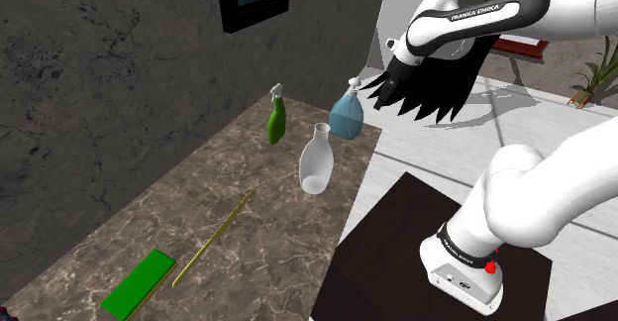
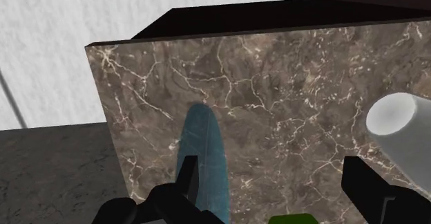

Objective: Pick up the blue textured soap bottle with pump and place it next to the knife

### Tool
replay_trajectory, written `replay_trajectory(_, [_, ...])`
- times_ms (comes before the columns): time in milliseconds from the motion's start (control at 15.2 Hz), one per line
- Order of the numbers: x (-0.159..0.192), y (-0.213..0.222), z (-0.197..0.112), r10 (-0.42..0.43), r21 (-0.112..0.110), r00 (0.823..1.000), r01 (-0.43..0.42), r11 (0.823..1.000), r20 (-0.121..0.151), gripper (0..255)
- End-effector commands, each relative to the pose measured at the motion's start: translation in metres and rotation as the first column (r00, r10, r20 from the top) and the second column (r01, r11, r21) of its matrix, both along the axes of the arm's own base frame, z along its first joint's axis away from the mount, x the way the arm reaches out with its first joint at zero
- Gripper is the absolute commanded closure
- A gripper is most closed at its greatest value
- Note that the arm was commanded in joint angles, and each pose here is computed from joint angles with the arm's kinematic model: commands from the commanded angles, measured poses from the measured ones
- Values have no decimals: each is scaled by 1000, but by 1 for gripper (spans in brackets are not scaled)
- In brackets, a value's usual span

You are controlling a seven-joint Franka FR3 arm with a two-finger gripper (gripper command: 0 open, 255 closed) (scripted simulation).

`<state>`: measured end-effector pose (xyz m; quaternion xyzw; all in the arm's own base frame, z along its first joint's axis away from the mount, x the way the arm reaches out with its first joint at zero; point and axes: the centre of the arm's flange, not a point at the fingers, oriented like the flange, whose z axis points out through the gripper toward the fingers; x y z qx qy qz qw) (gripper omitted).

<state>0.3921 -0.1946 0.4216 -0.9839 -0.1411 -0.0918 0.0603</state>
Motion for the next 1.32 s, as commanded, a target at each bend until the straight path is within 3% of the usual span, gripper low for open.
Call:
replay_trajectory(0, [17, -13, -11, 34, 18, 998, -35, 999, 46, 0])
replay_trajectory(396, [73, -48, -43, 125, 74, 977, -139, 988, 171, 0])
replay_trajectory(858, [84, -38, -77, 125, 74, 977, -139, 988, 171, 0])
replay_trajectory(1254, [85, -37, -80, 125, 74, 977, -139, 988, 171, 0])
